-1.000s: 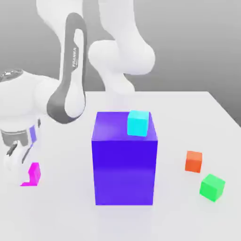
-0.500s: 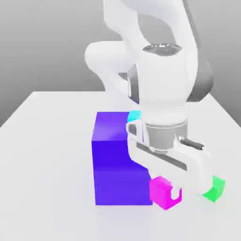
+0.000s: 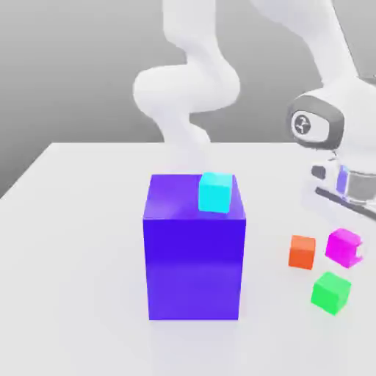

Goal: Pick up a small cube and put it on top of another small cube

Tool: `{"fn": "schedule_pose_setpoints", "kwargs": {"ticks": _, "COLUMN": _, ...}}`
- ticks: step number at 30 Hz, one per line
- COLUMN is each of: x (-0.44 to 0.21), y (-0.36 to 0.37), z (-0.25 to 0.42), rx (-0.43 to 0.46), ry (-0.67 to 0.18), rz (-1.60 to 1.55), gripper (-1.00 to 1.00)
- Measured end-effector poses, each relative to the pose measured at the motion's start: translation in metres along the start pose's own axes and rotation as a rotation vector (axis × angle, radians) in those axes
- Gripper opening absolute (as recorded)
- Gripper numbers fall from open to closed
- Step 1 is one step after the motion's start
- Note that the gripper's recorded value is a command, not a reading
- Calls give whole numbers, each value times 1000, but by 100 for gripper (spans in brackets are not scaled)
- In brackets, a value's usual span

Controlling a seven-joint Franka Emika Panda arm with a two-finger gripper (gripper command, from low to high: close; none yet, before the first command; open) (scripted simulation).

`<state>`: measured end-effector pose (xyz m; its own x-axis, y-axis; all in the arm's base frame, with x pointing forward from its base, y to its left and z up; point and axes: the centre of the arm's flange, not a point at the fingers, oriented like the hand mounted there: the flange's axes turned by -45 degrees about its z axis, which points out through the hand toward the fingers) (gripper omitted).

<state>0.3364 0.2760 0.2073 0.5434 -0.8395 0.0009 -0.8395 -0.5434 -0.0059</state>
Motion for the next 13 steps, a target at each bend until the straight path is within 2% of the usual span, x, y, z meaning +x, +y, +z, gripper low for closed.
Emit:
{"fn": "schedule_pose_setpoints", "kwargs": {"ticks": 1, "x": 0, "y": 1, "z": 11, "rx": -1, "ry": 0, "rz": 0, "gripper": -100}}
{"fn": "schedule_pose_setpoints", "kwargs": {"ticks": 2, "x": -1, "y": 2, "z": 22, "rx": -2, "ry": -1, "rz": -1, "gripper": 100}}
{"fn": "schedule_pose_setpoints", "kwargs": {"ticks": 8, "x": -1, "y": 3, "z": 27, "rx": -4, "ry": -1, "rz": -1, "gripper": 100}}
{"fn": "schedule_pose_setpoints", "kwargs": {"ticks": 13, "x": 0, "y": 1, "z": -13, "rx": -4, "ry": 1, "rz": 1, "gripper": 100}}
